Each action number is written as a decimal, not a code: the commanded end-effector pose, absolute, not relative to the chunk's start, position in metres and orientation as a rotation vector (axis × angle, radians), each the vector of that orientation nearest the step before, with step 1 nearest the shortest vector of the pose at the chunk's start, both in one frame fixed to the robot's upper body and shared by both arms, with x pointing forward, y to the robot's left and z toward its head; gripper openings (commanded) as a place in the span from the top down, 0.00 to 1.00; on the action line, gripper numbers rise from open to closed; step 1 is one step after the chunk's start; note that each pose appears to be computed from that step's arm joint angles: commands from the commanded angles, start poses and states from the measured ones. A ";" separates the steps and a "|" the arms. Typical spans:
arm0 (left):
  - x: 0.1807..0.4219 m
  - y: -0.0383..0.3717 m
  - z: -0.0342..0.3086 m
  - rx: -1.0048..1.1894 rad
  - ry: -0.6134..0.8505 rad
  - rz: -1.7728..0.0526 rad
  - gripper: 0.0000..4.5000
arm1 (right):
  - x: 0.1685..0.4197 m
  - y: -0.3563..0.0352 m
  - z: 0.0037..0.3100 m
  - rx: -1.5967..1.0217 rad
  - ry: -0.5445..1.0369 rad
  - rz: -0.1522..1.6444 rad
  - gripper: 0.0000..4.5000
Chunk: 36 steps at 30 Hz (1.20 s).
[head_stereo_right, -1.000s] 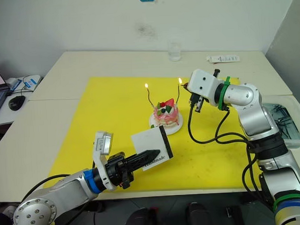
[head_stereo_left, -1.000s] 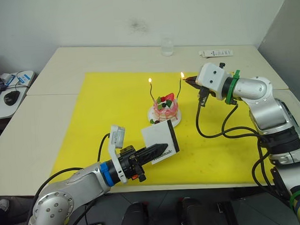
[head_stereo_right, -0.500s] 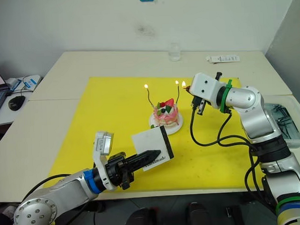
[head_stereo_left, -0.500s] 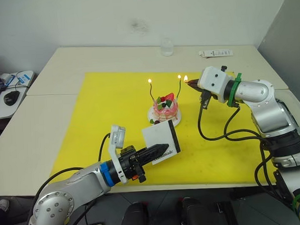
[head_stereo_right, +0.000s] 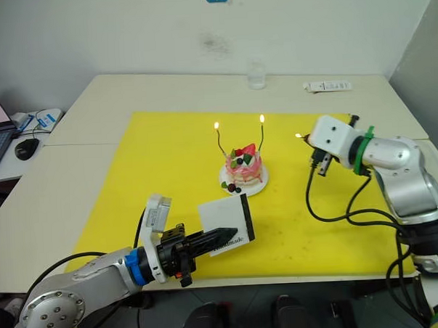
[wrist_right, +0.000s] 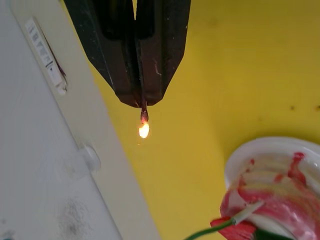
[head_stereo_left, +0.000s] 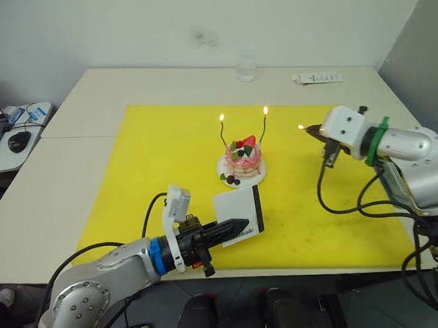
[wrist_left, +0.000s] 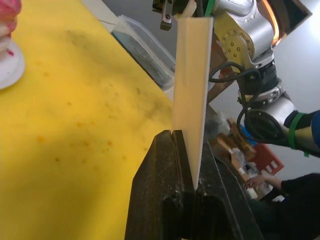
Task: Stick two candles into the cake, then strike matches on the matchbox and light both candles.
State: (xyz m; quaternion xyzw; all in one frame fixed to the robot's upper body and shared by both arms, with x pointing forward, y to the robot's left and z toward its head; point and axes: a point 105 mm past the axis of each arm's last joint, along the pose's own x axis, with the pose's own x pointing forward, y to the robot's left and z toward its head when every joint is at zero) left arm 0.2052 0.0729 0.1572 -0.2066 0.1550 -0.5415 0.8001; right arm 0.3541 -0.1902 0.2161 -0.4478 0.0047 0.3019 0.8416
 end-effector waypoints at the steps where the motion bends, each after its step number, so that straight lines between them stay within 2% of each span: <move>1: 0.199 0.063 0.168 -0.404 0.261 -1.229 1.00 | 0.347 -0.221 0.235 -0.924 0.013 0.514 1.00; 8: 0.199 0.046 0.171 -0.345 0.207 -1.300 1.00 | 0.331 -0.313 0.227 -0.672 0.207 0.174 1.00; 13: 0.203 0.045 0.170 -0.341 0.199 -1.303 1.00 | 0.325 -0.351 0.219 -0.611 0.271 0.043 1.00; 15: 0.204 0.045 0.170 -0.332 0.197 -1.305 1.00 | 0.323 -0.367 0.207 -0.586 0.317 0.007 1.00; 22: 0.204 0.045 0.168 -0.325 0.199 -1.300 1.00 | 0.322 -0.393 0.182 -0.562 0.381 -0.042 1.00; 26: 0.204 0.048 0.168 -0.323 0.200 -1.288 1.00 | 0.324 -0.396 0.178 -0.553 0.374 -0.043 0.78; 35: 0.202 0.050 0.166 -0.332 0.208 -1.275 1.00 | 0.330 -0.399 0.188 -0.548 0.326 -0.057 0.02; 36: 0.201 0.050 0.165 -0.331 0.212 -1.276 1.00 | 0.331 -0.400 0.191 -0.549 0.313 -0.061 0.01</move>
